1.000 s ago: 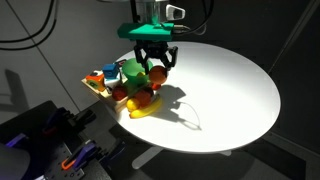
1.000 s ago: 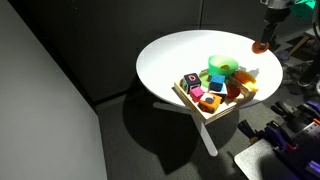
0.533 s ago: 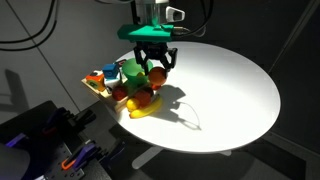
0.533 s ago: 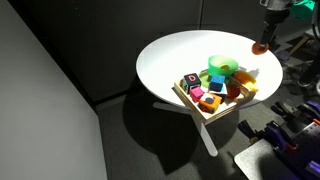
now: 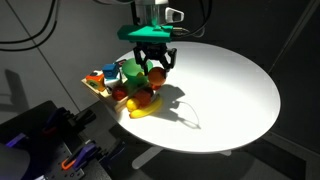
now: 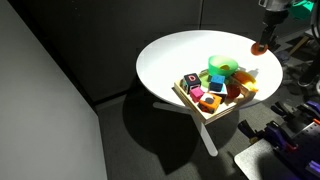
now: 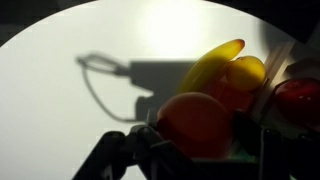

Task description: Put the orange in the box

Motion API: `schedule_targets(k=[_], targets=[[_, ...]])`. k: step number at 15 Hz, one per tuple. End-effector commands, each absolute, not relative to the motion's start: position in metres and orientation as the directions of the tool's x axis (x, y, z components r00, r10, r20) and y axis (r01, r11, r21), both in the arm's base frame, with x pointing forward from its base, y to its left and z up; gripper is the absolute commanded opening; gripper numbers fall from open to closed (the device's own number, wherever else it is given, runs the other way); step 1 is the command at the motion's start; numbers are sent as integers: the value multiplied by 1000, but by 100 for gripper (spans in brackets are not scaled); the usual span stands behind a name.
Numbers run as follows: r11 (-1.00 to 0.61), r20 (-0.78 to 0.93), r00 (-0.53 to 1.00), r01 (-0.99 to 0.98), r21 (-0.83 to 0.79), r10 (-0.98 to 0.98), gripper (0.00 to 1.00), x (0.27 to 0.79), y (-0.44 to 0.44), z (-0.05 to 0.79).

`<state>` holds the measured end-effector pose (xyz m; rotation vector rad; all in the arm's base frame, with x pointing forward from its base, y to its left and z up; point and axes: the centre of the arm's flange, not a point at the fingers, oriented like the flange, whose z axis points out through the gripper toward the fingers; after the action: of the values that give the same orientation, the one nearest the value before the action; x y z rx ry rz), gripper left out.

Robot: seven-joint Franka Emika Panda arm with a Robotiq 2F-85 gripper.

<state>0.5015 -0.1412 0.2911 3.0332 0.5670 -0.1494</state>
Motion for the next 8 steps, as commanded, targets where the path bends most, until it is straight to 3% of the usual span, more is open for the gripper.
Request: schedule_targets(k=[1,8], targets=[[-922,-102,920,384,50,378,50,509,-128,304],[-871,-68,874,485,76,480,50,508,-59,334]])
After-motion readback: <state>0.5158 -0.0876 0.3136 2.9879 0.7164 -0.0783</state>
